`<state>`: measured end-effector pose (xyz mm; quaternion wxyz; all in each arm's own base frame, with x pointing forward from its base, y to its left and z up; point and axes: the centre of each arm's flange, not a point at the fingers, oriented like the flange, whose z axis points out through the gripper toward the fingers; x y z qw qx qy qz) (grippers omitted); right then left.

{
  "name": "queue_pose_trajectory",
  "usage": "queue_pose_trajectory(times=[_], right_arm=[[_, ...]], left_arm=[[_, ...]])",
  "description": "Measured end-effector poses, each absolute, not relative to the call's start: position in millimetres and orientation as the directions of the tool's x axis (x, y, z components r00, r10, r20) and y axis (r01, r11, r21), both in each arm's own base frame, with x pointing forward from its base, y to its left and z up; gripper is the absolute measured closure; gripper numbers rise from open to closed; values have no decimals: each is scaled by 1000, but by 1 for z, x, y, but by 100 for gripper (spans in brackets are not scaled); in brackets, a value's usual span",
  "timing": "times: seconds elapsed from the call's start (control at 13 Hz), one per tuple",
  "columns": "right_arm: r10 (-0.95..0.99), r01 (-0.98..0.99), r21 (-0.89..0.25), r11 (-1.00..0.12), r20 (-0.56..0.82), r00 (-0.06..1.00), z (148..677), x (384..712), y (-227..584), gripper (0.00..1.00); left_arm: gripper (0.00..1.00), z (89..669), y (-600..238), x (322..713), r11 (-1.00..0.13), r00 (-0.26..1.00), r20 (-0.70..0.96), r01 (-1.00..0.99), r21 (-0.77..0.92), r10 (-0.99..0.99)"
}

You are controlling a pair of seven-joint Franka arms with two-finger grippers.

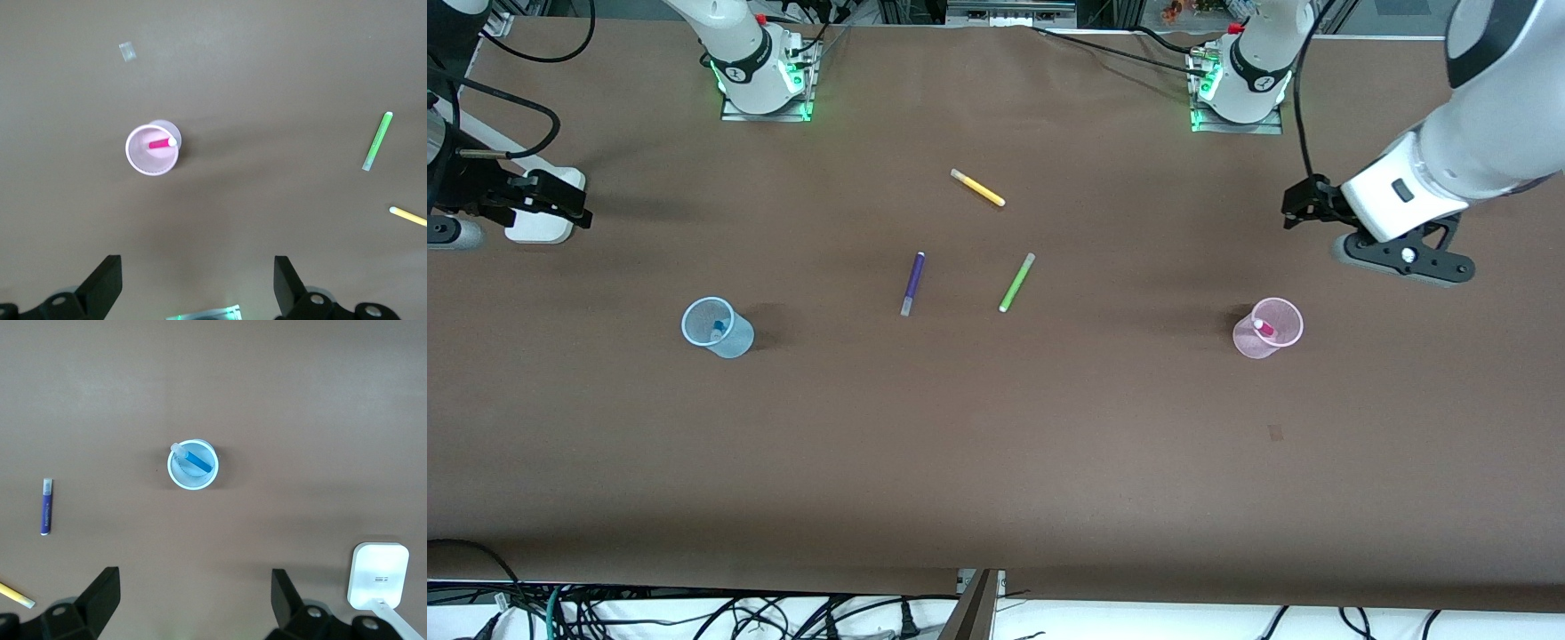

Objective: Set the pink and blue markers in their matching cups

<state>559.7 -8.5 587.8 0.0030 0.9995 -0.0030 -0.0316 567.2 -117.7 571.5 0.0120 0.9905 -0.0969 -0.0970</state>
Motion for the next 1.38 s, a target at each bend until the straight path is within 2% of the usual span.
queue_pose_trajectory(times=[0.69, 1.0, 1.38], right_arm=[[-6, -6, 7, -1000, -70, 998, 584, 562, -8, 0], [-6, -6, 7, -1000, -69, 998, 584, 562, -8, 0], [-6, -5, 7, -1000, -69, 998, 584, 562, -8, 0]], left_arm=[[0, 570, -122, 566, -981, 960, -199, -191, 41, -196], [0, 573, -150, 561, -973, 951, -219, -230, -37, -216], [0, 591, -149, 550, -974, 965, -167, -218, -68, -205]])
